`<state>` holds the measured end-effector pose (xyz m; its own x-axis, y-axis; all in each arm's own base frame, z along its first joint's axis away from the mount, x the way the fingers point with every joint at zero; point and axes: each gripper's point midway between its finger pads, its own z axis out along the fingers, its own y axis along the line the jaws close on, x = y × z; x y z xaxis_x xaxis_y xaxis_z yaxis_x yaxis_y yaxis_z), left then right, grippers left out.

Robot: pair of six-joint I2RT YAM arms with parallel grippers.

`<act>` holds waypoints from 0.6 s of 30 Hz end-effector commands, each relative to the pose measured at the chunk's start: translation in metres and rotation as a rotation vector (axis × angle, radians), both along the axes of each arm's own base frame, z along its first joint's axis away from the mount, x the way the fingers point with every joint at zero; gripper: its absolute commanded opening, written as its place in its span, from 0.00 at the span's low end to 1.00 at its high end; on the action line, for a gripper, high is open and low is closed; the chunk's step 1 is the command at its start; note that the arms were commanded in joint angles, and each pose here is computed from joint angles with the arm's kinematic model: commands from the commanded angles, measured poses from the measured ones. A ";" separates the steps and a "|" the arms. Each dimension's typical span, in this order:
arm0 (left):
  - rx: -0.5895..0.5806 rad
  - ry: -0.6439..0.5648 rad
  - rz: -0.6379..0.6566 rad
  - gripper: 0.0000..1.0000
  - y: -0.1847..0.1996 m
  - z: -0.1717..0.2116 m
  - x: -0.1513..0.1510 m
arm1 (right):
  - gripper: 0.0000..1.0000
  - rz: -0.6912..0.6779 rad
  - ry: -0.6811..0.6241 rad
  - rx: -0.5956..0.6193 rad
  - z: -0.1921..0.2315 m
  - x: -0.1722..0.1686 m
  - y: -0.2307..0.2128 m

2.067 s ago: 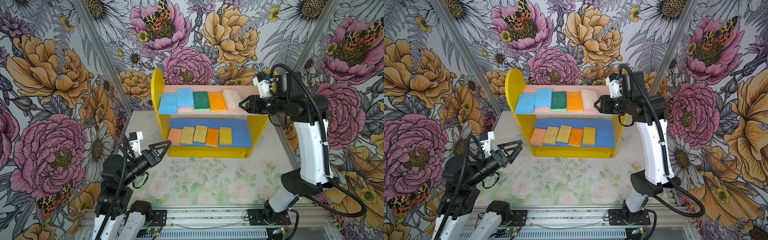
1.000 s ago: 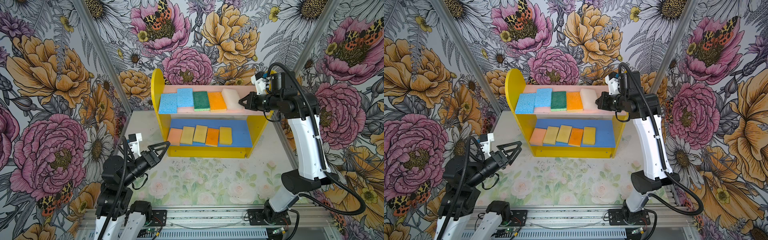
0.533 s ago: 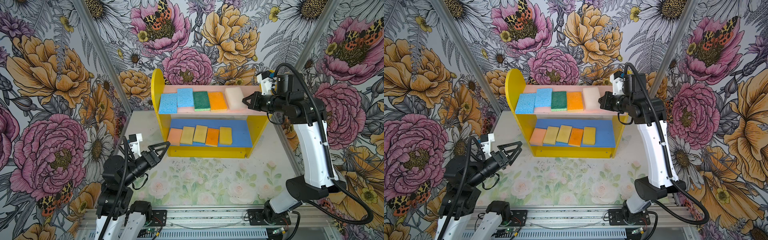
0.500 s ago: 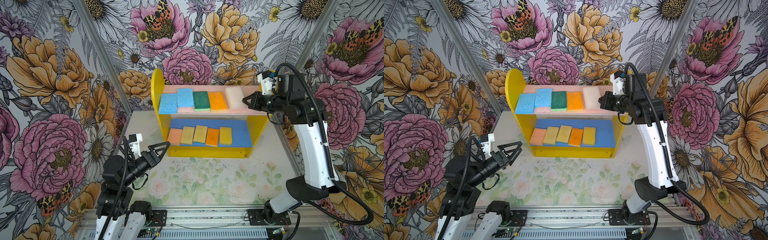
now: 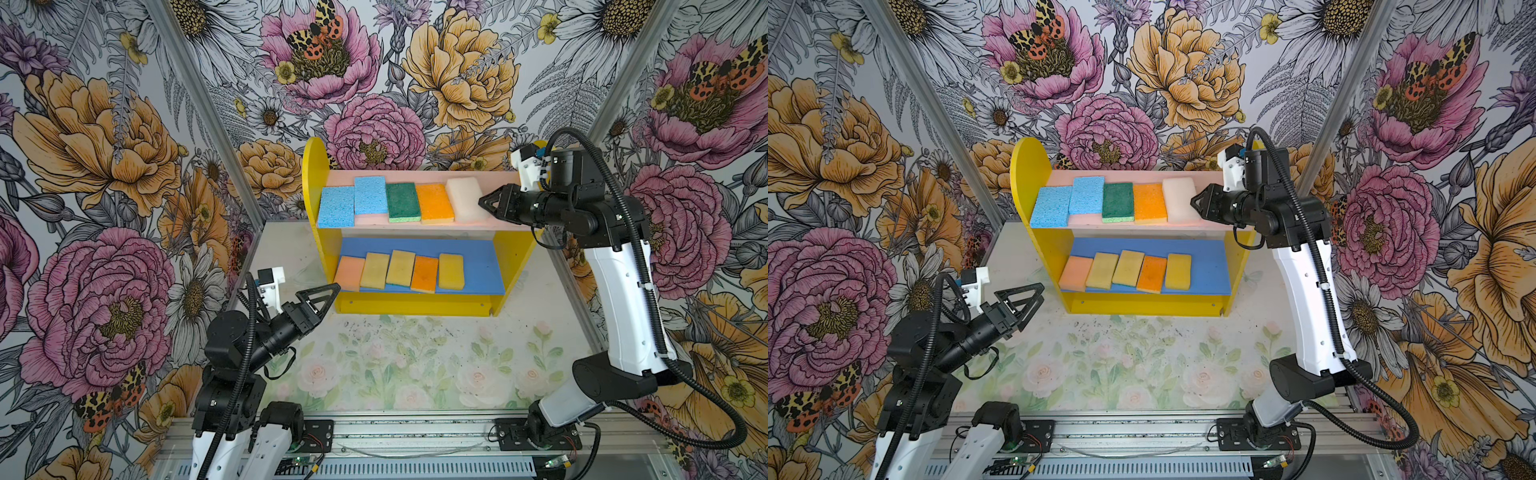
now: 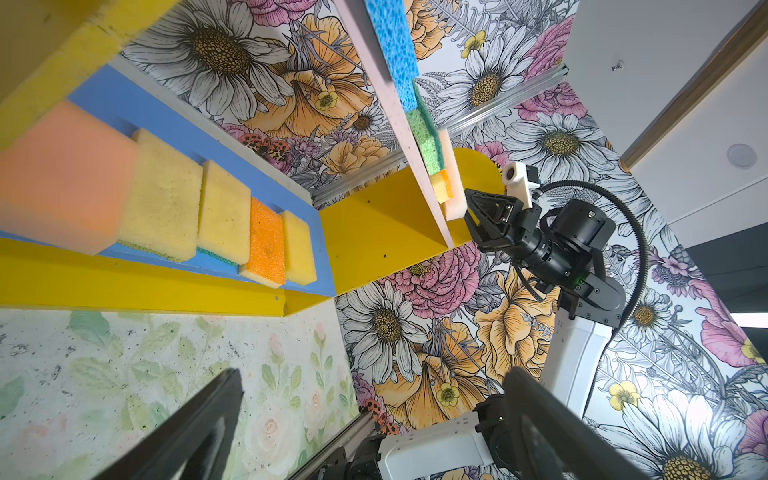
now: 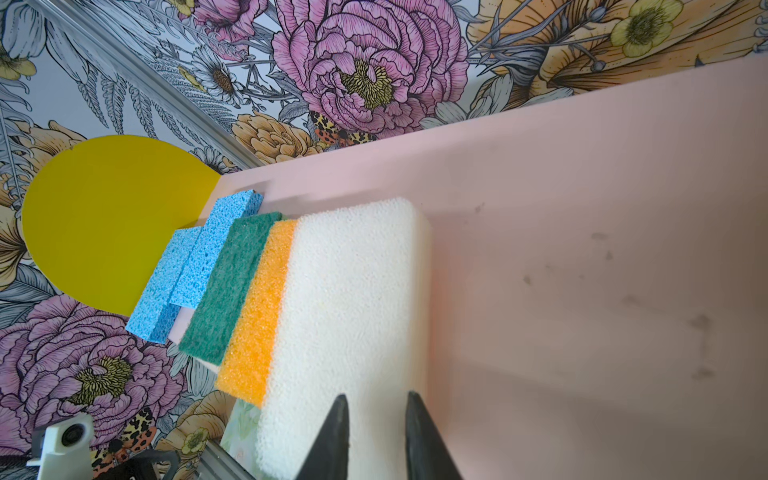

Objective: Place and organize the cleaning sponges onto the shelf
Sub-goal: 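Open the right gripper and push the pale sponge against the orange sponge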

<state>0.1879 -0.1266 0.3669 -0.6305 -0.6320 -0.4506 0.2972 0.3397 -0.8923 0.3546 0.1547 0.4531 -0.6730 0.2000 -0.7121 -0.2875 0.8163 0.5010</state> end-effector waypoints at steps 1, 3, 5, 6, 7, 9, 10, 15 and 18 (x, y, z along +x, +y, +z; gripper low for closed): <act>-0.001 0.006 -0.008 0.99 0.000 -0.002 0.001 | 0.37 -0.008 -0.033 0.014 0.009 -0.002 -0.003; -0.002 0.006 -0.010 0.99 0.000 -0.001 0.001 | 0.43 -0.011 -0.037 0.015 0.010 -0.003 -0.004; -0.002 0.005 -0.010 0.99 0.000 -0.001 0.000 | 0.44 -0.013 -0.039 0.016 0.011 -0.004 -0.005; -0.003 0.005 -0.011 0.99 0.000 0.000 0.000 | 0.44 -0.013 -0.038 0.016 0.011 -0.004 -0.004; -0.003 0.004 -0.009 0.99 0.000 0.000 0.000 | 0.45 -0.017 -0.040 0.015 0.011 -0.004 -0.005; -0.004 0.003 -0.010 0.99 0.000 0.000 0.000 | 0.48 -0.018 -0.044 0.014 0.012 -0.005 -0.006; -0.005 0.002 -0.010 0.99 0.000 0.000 -0.001 | 0.49 -0.021 -0.044 0.012 0.012 -0.004 -0.006; -0.008 0.002 -0.006 0.99 0.000 0.000 -0.001 | 0.44 -0.018 -0.027 0.006 0.005 -0.002 -0.005; -0.007 0.004 -0.004 0.99 0.001 -0.001 -0.002 | 0.34 -0.020 -0.024 0.004 0.003 -0.001 -0.006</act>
<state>0.1880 -0.1262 0.3668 -0.6306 -0.6321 -0.4502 0.2969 0.3395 -0.8925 0.3572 0.1551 0.4443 -0.6885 0.2043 -0.6959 -0.2710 0.8175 0.5082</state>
